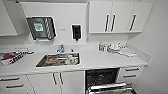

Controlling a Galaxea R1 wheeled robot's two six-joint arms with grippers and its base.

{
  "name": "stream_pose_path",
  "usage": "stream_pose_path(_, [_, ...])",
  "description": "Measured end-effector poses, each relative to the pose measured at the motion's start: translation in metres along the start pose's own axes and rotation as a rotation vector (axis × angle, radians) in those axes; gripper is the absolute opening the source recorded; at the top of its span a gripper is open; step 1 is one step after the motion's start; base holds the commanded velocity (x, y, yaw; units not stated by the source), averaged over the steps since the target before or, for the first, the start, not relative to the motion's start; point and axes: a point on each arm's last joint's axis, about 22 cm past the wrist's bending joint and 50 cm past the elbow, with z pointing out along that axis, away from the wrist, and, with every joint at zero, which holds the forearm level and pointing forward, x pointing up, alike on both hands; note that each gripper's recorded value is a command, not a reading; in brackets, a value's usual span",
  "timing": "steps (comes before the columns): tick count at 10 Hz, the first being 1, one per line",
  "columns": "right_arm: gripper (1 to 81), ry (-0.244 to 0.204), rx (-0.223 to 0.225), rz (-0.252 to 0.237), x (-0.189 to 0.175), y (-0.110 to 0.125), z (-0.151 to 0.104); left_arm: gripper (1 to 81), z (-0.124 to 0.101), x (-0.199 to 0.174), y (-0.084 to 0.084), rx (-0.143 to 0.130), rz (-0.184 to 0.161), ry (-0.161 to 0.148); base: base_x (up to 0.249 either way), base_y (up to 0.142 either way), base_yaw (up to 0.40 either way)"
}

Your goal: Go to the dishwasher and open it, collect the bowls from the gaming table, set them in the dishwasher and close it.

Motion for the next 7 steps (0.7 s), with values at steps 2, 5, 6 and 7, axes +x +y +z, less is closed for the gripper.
stream_pose_path(2, [81.1, 0.026, 0.004, -0.013, 0.001, -0.004, -0.008, 81.1, -0.008, 0.002, 0.004, 0.000, 0.012, 0.027, 0.000, 0.000, 0.000])
stream_pose_path(5, [81.1, 0.046, 0.007, -0.023, -0.005, -0.006, -0.017, 81.1, -0.017, -0.004, 0.005, 0.009, 0.022, 0.046, 0.000, 0.000, 0.000])
stream_pose_path(6, [81.1, 0.040, 0.006, -0.020, -0.013, -0.006, -0.019, 81.1, -0.018, -0.012, 0.005, 0.014, 0.020, 0.038, 0.000, 0.000, 0.000])
stream_pose_path(7, [81.1, 0.033, 0.005, -0.017, -0.021, -0.006, -0.021, 81.1, -0.020, -0.020, 0.007, 0.014, 0.016, 0.032, 0.000, 0.000, 0.000])
